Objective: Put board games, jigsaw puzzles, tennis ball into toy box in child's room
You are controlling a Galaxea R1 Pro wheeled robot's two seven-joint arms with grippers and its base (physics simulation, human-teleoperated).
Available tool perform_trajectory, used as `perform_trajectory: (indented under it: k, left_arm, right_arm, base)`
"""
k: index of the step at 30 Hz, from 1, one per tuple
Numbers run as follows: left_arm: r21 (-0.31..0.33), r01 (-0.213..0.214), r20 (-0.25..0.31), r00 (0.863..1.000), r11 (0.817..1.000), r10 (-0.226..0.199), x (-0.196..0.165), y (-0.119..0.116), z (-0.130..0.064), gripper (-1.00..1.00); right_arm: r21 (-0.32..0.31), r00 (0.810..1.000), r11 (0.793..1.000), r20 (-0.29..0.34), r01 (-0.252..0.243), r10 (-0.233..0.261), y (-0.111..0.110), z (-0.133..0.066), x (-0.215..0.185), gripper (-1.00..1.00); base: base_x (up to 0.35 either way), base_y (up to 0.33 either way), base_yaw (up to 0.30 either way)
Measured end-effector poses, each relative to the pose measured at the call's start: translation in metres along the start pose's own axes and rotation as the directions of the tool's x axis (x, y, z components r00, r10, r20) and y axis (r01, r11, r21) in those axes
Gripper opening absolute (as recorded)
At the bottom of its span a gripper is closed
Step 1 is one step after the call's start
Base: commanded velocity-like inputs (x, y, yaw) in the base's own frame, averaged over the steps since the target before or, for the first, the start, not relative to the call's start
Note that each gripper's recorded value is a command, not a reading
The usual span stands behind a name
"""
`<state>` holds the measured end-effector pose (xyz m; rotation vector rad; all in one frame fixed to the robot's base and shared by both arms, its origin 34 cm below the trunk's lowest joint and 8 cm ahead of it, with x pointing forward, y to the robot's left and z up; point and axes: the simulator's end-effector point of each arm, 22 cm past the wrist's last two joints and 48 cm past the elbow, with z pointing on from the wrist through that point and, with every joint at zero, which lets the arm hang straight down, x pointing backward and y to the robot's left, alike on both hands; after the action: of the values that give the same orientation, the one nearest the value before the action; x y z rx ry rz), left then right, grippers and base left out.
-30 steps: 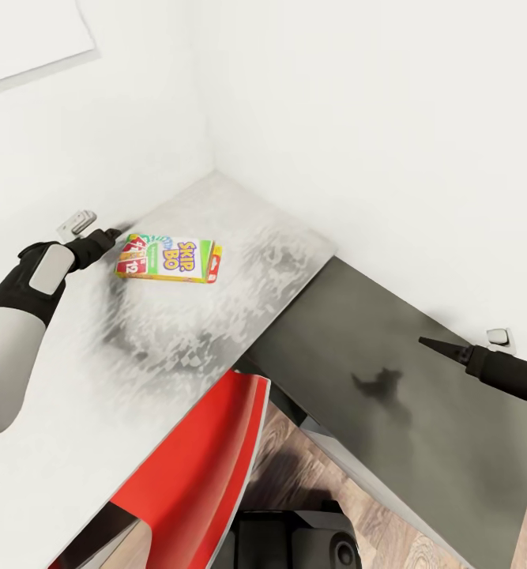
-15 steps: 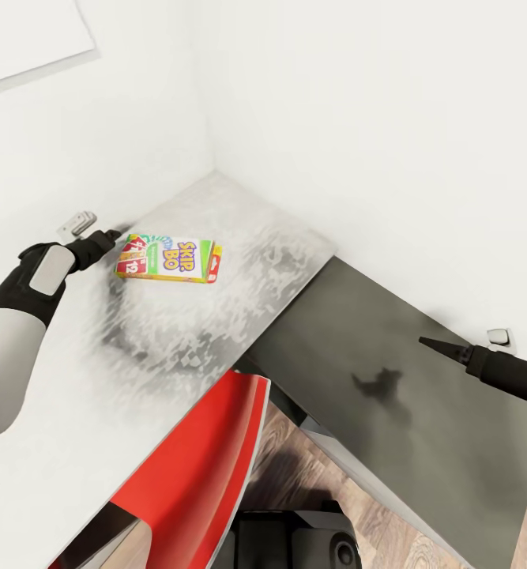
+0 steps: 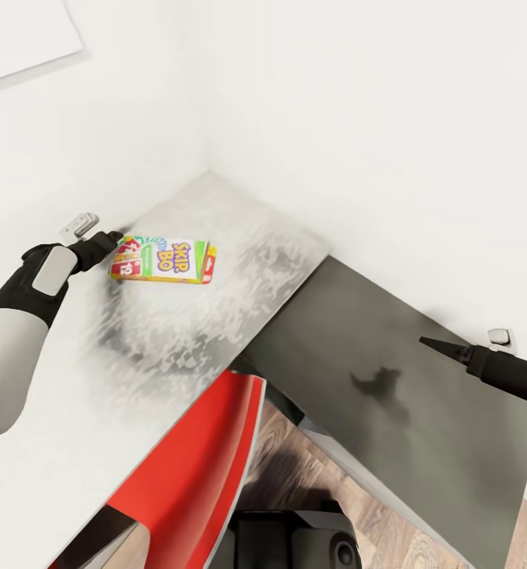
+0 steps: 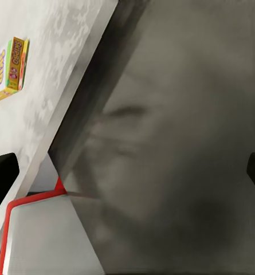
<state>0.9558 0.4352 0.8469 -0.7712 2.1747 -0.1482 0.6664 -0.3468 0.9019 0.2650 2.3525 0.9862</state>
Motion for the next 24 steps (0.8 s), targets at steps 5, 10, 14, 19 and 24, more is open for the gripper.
perform_trajectory:
  k: [5, 10, 14, 19, 24]
  left_arm:
    - [0.001, 0.001, -0.002, 1.000, 1.000, -0.001, 0.0011, -0.0008, 0.0002, 1.00]
    - [0.001, 0.001, -0.002, 1.000, 1.000, -0.001, 0.0015, -0.0008, 0.0003, 1.00]
    - [0.001, 0.001, -0.003, 1.000, 1.000, -0.001, 0.0016, -0.0007, 0.0003, 1.00]
    - [0.000, 0.000, -0.002, 1.000, 1.000, 0.000, 0.0014, -0.0005, 0.0002, 1.00]
    - [0.000, 0.001, -0.003, 1.000, 1.000, -0.001, 0.0015, -0.0005, 0.0003, 1.00]
  right_arm:
    - [0.000, 1.000, 1.000, 0.000, 0.000, 0.000, -0.0001, -0.0001, -0.0001, 1.00]
    - [0.001, 1.000, 1.000, 0.001, 0.001, -0.001, -0.0002, -0.0004, -0.0003, 1.00]
    - [0.001, 1.000, 1.000, 0.001, 0.001, -0.001, -0.0004, -0.0006, -0.0005, 1.00]
    - [0.002, 1.000, 1.000, 0.001, 0.001, -0.001, -0.0004, -0.0008, -0.0008, 1.00]
    - [0.002, 1.000, 1.000, 0.002, 0.001, -0.001, -0.0005, -0.0008, -0.0009, 1.00]
  base:
    - [0.000, 0.000, -0.196]
    - [0.000, 0.000, -0.229]
    - [0.000, 0.000, -0.245]
    - [0.000, 0.000, -0.183]
    - [0.000, 0.000, -0.076]
